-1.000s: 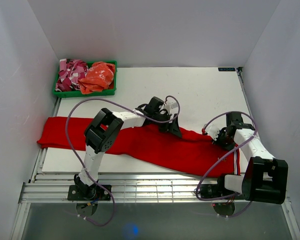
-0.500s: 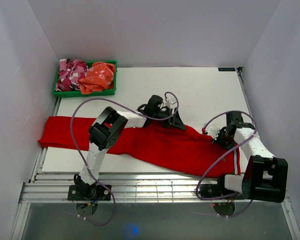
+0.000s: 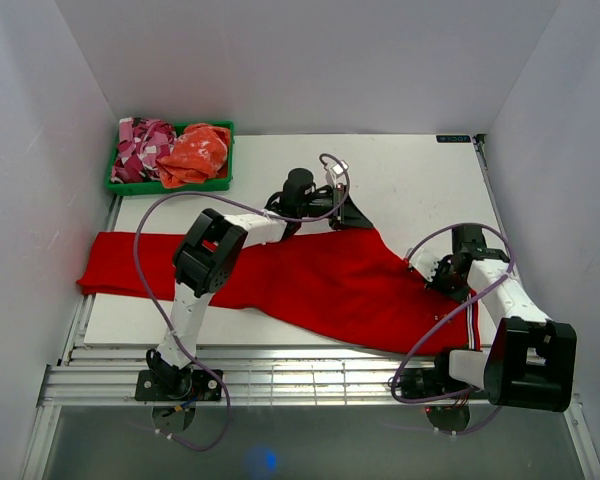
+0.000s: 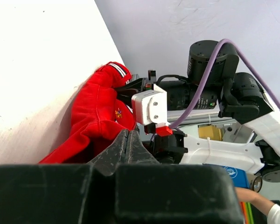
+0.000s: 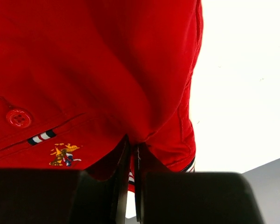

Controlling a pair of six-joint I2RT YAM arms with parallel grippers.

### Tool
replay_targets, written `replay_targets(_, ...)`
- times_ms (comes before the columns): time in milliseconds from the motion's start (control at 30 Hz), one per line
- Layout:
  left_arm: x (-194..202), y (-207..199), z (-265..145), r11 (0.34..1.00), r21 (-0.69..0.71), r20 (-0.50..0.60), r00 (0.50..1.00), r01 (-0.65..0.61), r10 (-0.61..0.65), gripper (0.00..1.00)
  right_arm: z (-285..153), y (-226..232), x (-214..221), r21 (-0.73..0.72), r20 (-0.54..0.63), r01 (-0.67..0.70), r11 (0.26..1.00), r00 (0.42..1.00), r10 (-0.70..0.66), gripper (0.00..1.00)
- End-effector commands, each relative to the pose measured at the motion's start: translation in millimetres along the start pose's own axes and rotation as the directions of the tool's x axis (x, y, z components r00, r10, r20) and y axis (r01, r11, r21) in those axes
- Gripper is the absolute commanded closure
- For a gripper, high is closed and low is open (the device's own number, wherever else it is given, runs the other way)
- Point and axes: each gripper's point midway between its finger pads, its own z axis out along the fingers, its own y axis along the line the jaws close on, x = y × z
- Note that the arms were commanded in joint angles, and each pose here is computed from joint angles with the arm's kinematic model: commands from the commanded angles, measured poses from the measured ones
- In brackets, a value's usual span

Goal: Fold and stack the trousers
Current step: Fold the trousers

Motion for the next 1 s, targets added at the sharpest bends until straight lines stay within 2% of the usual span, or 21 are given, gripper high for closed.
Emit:
replay_targets(0,-33,-23,-4,0.988,0.050,0.077,0.987,-0.148,0.144,1.00,3,22,5,-0.090,-0.006,0.054,0.994,0.998,-0.055,0.92)
replay_targets(67,-45,-11,-7,0.985,0.000,0.094,0.981,-0.172,0.171,1.00,2,21,5,-0.086,-0.009,0.058,0.995,0.998,-0.059,0.92)
replay_targets(133,-73,7,-20,0.960,-0.092,0.158,0.948,-0.265,0.276,1.00,0,19,5,-0.083,-0.013,0.057,0.995,0.998,-0.058,0.92)
replay_targets(200,-97,18,-32,0.940,-0.186,0.185,0.930,-0.285,0.318,0.77,0,14,4,-0.079,-0.014,0.048,0.996,0.999,-0.049,0.92)
replay_targets(233,-121,26,-46,0.900,-0.282,0.197,0.897,-0.334,0.395,0.68,-1,10,1,-0.080,-0.014,0.034,0.996,0.999,-0.035,0.92)
replay_targets(300,-141,30,-63,0.845,-0.368,0.189,0.859,-0.387,0.476,0.61,-2,5,-1,-0.081,-0.015,0.016,0.997,1.000,-0.017,0.92)
replay_targets(400,-174,39,-104,0.695,-0.569,0.114,0.795,-0.439,0.596,0.33,-4,-13,-4,-0.078,-0.025,-0.012,0.997,1.000,0.010,0.92)
replay_targets(433,-184,43,-127,0.660,-0.614,0.103,0.786,-0.433,0.610,0.28,-5,-19,-3,-0.071,-0.042,-0.027,0.997,0.999,0.024,0.92)
replay_targets(467,-186,39,-147,0.632,-0.653,0.083,0.789,-0.418,0.609,0.24,-1,-24,1,-0.087,-0.061,-0.047,0.995,0.997,0.041,0.92)
replay_targets(500,-184,44,-164,0.632,-0.675,0.091,0.807,-0.380,0.583,0.15,-7,-42,-3,-0.054,-0.059,-0.054,0.997,0.997,0.051,0.92)
replay_targets(533,-191,51,-198,0.633,-0.706,0.128,0.821,-0.318,0.556,0.11,-7,-49,-3,-0.052,-0.069,-0.076,0.996,0.995,0.072,0.92)
replay_targets(567,-193,31,-218,0.643,-0.712,0.176,0.815,-0.282,0.552,0.08,-2,-55,0,-0.077,-0.086,-0.104,0.992,0.992,0.097,0.92)
replay_targets(600,-179,45,-238,0.643,-0.732,0.191,0.838,-0.225,0.511,0.06,-4,-62,1,-0.079,-0.101,-0.123,0.989,0.988,0.115,0.92)
replay_targets(633,-181,44,-269,0.631,-0.752,0.217,0.832,-0.191,0.510,0.02,-14,-86,1,-0.029,-0.118,-0.138,0.990,0.984,0.133,0.92)
replay_targets(700,-169,31,-299,0.588,-0.781,0.172,0.833,-0.210,0.526,0.02,-13,-100,6,-0.046,-0.144,-0.183,0.982,0.974,0.175,0.92)
replay_targets(733,-164,33,-318,0.566,-0.799,0.159,0.837,-0.202,0.523,0.02,-24,-125,1,0.000,-0.127,-0.195,0.981,0.973,0.193,0.85)
replay_targets(767,-148,36,-327,0.555,-0.810,0.125,0.868,-0.190,0.481,0.02,-27,-131,1,-0.002,-0.130,-0.219,0.976,0.968,0.217,0.77)
replay_targets(833,-129,31,-336,0.497,-0.813,-0.010,0.861,-0.302,0.508,0.02,-26,-130,0,-0.072,-0.154,-0.248,0.966,0.960,0.235,0.49)
replay_targets(867,-111,34,-339,0.489,-0.813,-0.059,0.879,-0.317,0.473,0.02,-33,-147,-7,-0.040,-0.138,-0.278,0.960,0.953,0.271,0.41)
replay_targets(900,-102,28,-347,0.440,-0.825,-0.111,0.864,-0.356,0.492,0.02,-37,-150,-13,-0.048,-0.119,-0.287,0.957,0.953,0.280,0.28)
replay_targets(967,-68,42,-356,0.432,-0.838,-0.141,0.897,-0.333,0.418,0.03,-54,-160,-28,-0.058,-0.069,-0.310,0.949,0.950,0.306,0.19)
